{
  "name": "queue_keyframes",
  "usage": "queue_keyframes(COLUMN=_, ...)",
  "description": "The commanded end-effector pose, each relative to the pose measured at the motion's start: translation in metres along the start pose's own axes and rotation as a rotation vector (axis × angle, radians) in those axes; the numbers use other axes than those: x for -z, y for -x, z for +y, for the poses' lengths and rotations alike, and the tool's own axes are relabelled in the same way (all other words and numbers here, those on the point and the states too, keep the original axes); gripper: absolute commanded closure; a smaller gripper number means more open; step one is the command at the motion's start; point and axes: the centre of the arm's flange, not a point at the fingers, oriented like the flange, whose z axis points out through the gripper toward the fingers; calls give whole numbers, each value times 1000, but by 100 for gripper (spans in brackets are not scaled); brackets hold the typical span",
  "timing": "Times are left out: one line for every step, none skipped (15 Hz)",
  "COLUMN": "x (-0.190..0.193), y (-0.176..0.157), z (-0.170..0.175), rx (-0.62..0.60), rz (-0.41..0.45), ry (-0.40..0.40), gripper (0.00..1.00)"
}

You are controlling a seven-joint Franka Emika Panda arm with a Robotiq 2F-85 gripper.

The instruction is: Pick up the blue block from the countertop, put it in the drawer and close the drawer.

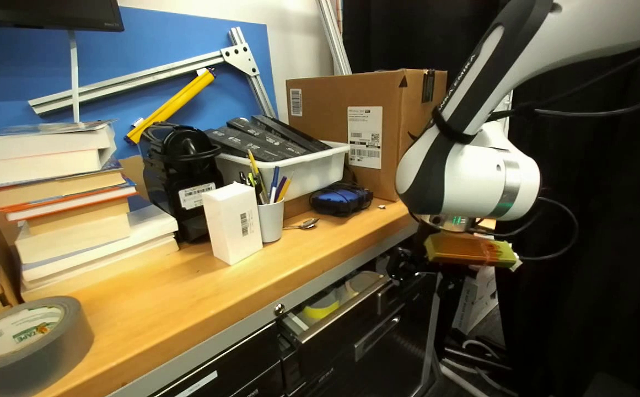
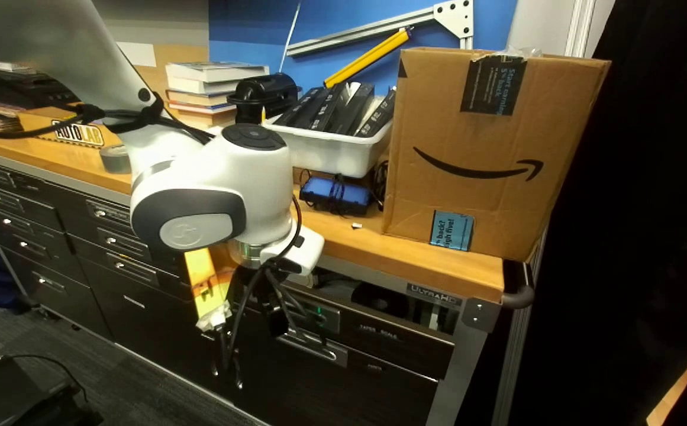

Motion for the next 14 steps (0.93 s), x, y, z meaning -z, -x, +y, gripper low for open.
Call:
queue_keyframes(x=-9, y=-2, z=-45, rx=9, rz=204, ry=-6, gripper=0)
queue_keyframes(x=-7, y=0, z=-53, rx=14, rz=263, ry=-11, gripper=0)
queue_keyframes(x=-5, y=2, z=-58, rx=19, rz=319, ry=-15, gripper=0)
queue_keyframes(x=7, y=12, z=-60, rx=29, rz=375, ry=-26, gripper=0)
queue_keyframes(x=18, y=21, z=-62, rx=44, rz=421, ry=-46, gripper=0)
queue_keyframes(x=33, y=33, z=-58, rx=60, rz=395, ry=-22, gripper=0)
queue_keyframes(x=46, y=43, z=-54, rx=90, rz=373, ry=-32, gripper=0)
queue_keyframes(x=64, y=53, z=-49, rx=139, rz=328, ry=-48, gripper=0)
queue_keyframes(x=79, y=59, z=-49, rx=186, rz=281, ry=-56, gripper=0)
queue_keyframes(x=89, y=62, z=-52, rx=239, rz=248, ry=-80, gripper=0)
queue_keyframes(x=101, y=66, z=-57, rx=276, rz=223, ry=-114, gripper=0)
queue_keyframes(x=115, y=68, z=-66, rx=317, rz=183, ry=-130, gripper=0)
queue_keyframes(x=130, y=72, z=-72, rx=354, rz=144, ry=-163, gripper=0)
queue_keyframes(x=145, y=71, z=-75, rx=344, rz=88, ry=-223, gripper=0)
